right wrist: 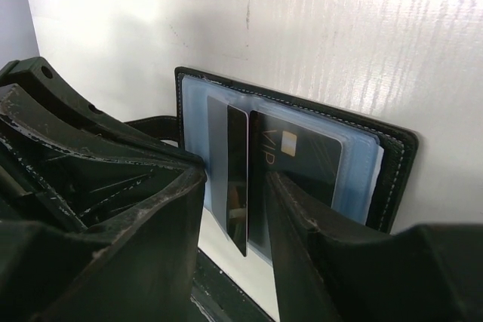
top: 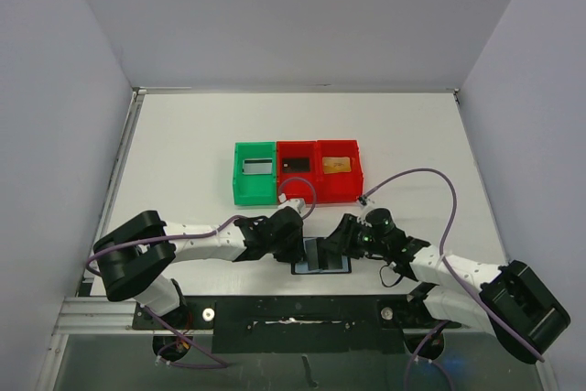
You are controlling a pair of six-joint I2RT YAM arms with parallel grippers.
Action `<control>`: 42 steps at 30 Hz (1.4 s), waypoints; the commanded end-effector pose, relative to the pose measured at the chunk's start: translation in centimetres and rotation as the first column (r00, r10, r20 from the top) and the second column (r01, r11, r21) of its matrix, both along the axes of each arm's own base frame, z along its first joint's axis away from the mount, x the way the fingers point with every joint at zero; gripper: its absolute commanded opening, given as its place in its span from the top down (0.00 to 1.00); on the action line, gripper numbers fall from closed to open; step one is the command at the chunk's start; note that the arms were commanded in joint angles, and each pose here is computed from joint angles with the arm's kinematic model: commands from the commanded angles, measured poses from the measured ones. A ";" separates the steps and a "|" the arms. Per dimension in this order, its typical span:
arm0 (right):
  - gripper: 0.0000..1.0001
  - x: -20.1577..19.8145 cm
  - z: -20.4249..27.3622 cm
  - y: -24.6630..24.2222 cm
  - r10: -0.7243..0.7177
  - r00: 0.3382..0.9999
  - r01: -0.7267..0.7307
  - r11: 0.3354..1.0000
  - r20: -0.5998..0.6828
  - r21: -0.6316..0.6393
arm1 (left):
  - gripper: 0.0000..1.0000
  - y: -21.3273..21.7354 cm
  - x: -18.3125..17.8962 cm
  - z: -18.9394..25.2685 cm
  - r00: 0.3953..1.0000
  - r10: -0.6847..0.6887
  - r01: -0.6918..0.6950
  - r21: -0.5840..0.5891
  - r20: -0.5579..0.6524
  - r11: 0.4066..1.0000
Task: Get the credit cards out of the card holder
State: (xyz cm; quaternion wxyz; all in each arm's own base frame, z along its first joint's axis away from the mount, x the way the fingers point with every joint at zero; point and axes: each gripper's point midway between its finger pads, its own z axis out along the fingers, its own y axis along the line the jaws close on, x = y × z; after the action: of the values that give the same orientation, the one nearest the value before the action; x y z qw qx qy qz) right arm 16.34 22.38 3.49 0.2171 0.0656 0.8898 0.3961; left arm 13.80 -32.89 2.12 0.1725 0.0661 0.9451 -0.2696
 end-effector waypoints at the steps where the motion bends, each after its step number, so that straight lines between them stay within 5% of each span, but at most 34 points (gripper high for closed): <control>1: 0.64 -0.2 0.2 1.1 0.053 0.998 -0.053 0.998 0.015 0.035 | 0.94 1.0 0.0 -0.5 1.000 0.004 -0.004 0.037 0.011 0.999; 6: 0.73 0.1 0.6 1.7 0.041 0.999 -0.042 0.996 0.018 0.081 | 0.94 1.2 0.0 -0.5 1.000 0.008 -0.008 0.042 0.012 0.999; 11: 0.96 0.2 0.9 1.8 0.046 0.999 -0.048 0.995 0.023 0.086 | 0.96 1.6 0.4 -0.2 0.998 0.049 -0.050 0.042 0.029 0.998; 14: 0.97 -0.1 1.1 1.7 0.056 0.998 -0.058 0.994 0.029 0.089 | 0.95 1.6 0.8 0.6 0.996 0.075 -0.076 0.016 0.053 0.997; 21: 0.98 -0.6 0.4 1.1 0.040 0.999 -0.040 0.996 0.001 0.081 | 0.73 -0.9 2.1 4.7 0.990 0.071 -0.056 -0.124 0.121 0.991; 26: 0.97 -0.5 0.3 1.1 0.022 1.000 -0.021 0.996 -0.004 0.089 | 0.71 -3.4 2.3 6.7 0.990 0.009 0.019 -0.197 0.138 0.980; 35: 0.91 -0.5 0.3 1.1 0.013 1.000 -0.011 0.995 -0.011 0.102 | 0.94 -2.0 0.5 1.0 1.000 0.007 -0.007 -0.079 0.007 0.997; 42: 0.84 -0.8 0.2 1.2 0.034 0.999 -0.031 0.993 -0.023 0.111 | 0.95 0.3 0.0 0.0 0.999 0.041 -0.041 -0.032 0.001 0.999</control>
State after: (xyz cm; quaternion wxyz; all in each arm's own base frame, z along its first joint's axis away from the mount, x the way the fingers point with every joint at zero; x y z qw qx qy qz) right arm 15.00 23.01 2.70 0.1830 0.0757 0.8828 0.4261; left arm 14.02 -33.59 2.11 0.1762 0.0492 0.9402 -0.2873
